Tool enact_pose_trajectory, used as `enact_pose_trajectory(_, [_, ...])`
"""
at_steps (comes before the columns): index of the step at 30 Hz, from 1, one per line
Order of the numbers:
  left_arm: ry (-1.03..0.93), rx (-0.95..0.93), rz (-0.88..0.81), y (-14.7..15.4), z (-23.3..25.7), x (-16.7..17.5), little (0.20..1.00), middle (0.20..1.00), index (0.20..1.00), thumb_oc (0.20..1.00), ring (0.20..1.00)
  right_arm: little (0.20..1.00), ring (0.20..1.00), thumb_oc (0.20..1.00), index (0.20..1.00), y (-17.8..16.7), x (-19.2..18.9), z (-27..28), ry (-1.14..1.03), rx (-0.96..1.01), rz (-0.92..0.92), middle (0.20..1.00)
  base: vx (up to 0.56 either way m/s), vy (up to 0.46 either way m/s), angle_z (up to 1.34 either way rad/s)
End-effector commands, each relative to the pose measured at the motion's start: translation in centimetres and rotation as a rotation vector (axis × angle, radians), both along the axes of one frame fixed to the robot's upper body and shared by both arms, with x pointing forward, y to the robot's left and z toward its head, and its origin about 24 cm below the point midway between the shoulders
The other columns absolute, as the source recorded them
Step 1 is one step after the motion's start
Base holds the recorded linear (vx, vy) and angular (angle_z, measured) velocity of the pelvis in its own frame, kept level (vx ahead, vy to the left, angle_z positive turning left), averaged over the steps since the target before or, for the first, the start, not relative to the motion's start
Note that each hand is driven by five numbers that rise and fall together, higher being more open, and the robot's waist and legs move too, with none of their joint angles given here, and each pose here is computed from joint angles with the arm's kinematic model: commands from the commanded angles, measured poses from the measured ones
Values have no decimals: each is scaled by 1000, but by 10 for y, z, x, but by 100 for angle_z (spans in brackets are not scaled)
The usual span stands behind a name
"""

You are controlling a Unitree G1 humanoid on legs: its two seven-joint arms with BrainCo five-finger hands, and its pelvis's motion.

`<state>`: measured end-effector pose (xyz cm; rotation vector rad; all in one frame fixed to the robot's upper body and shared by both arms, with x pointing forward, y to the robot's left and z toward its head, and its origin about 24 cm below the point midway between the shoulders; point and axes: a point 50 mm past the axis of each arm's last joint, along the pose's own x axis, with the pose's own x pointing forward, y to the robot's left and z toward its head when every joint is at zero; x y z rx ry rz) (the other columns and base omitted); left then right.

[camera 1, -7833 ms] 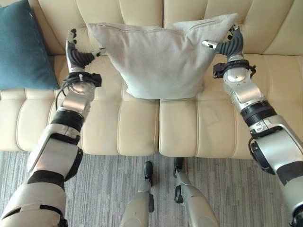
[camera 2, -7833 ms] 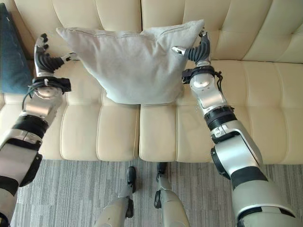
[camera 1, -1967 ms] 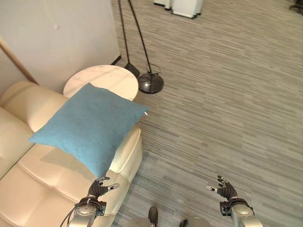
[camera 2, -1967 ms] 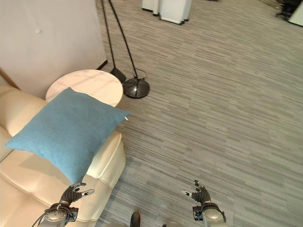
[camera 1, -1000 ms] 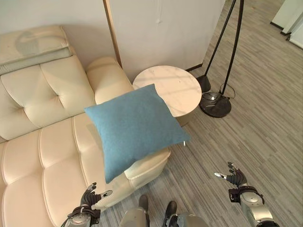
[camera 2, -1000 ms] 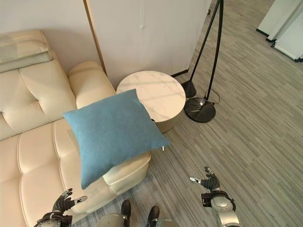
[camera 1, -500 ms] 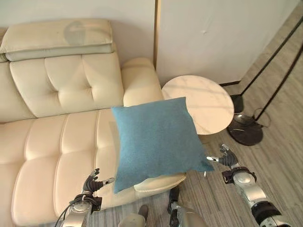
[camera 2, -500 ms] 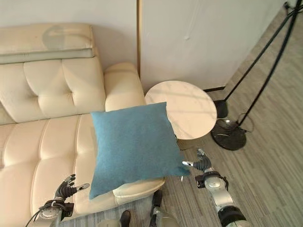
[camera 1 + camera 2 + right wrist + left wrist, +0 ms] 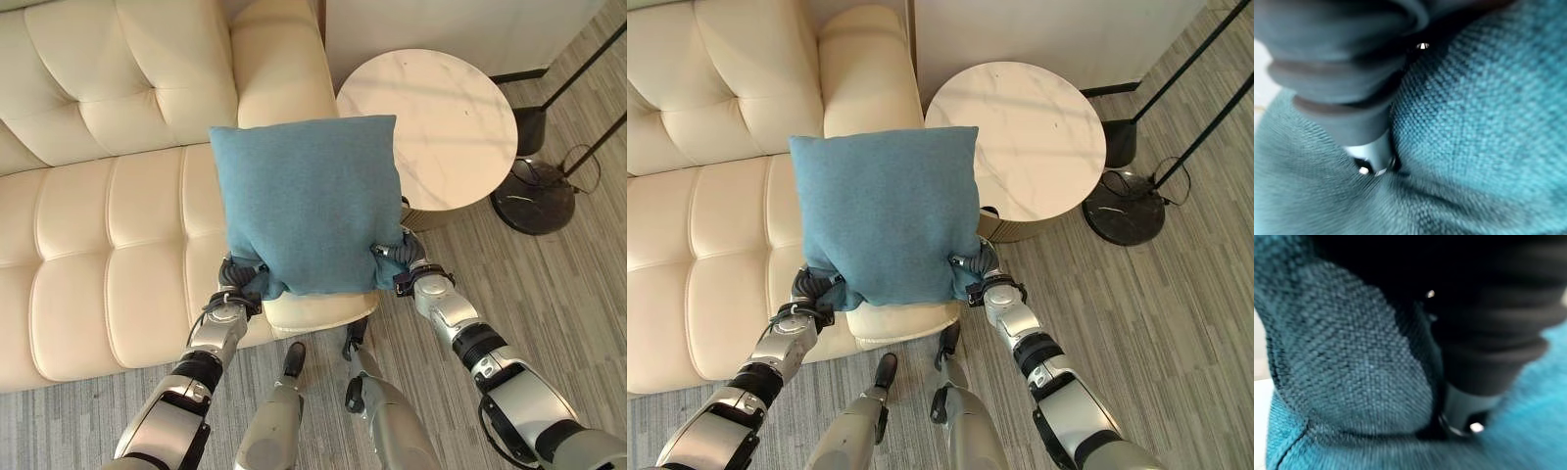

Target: Pick up all the scattered cushions and arrange them neatly on the sofa.

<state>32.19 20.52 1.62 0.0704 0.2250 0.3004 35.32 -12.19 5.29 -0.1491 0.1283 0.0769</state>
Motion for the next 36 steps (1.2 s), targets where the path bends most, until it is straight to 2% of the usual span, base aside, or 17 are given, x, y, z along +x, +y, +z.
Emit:
enact_pose_trajectory(1, [-213, -100, -206, -60, 34, 13, 200, 200, 200, 200, 200, 200, 200, 200, 200, 43, -22, -5, -32, 101, 183, 200, 34, 87, 0])
enact_pose_trajectory(6, [-254, -111, -243, -49, 28, -21, 200, 200, 200, 200, 200, 200, 200, 200, 200, 20, -51, -2, -119, 116, 221, 200, 73, 106, -9])
enact_pose_trajectory(12, [-306, -58, -216, -10, 34, -65, 200, 200, 200, 200, 200, 200, 200, 200, 200, -10, -87, 26, -286, 142, 258, 200, 20, 126, -22])
enact_pose_trajectory(16, [-349, -48, -200, -1, 42, -73, 200, 200, 200, 200, 200, 200, 200, 200, 200, -11, -96, 37, -345, 192, 281, 200, -147, 71, -30])
enact_pose_trajectory(21, [-385, 19, -246, 1, 51, -80, 200, 200, 200, 200, 200, 200, 200, 200, 200, -14, -103, 42, -383, 250, 274, 200, -133, -31, 40])
enact_pose_trajectory(25, [-420, -18, -218, 4, 56, -84, 200, 200, 200, 200, 200, 200, 200, 200, 200, -15, -99, 49, -416, 265, 265, 200, -176, -148, 70])
enact_pose_trajectory(29, [-414, -105, -263, -11, 52, -78, 200, 200, 200, 200, 200, 200, 200, 200, 200, -25, -94, 54, -432, 215, 216, 200, -183, -3, 107])
enact_pose_trajectory(36, [-395, -131, -328, -23, 48, -77, 200, 200, 200, 200, 200, 200, 200, 200, 200, -31, -98, 43, -388, 237, 190, 200, -46, 92, 98])
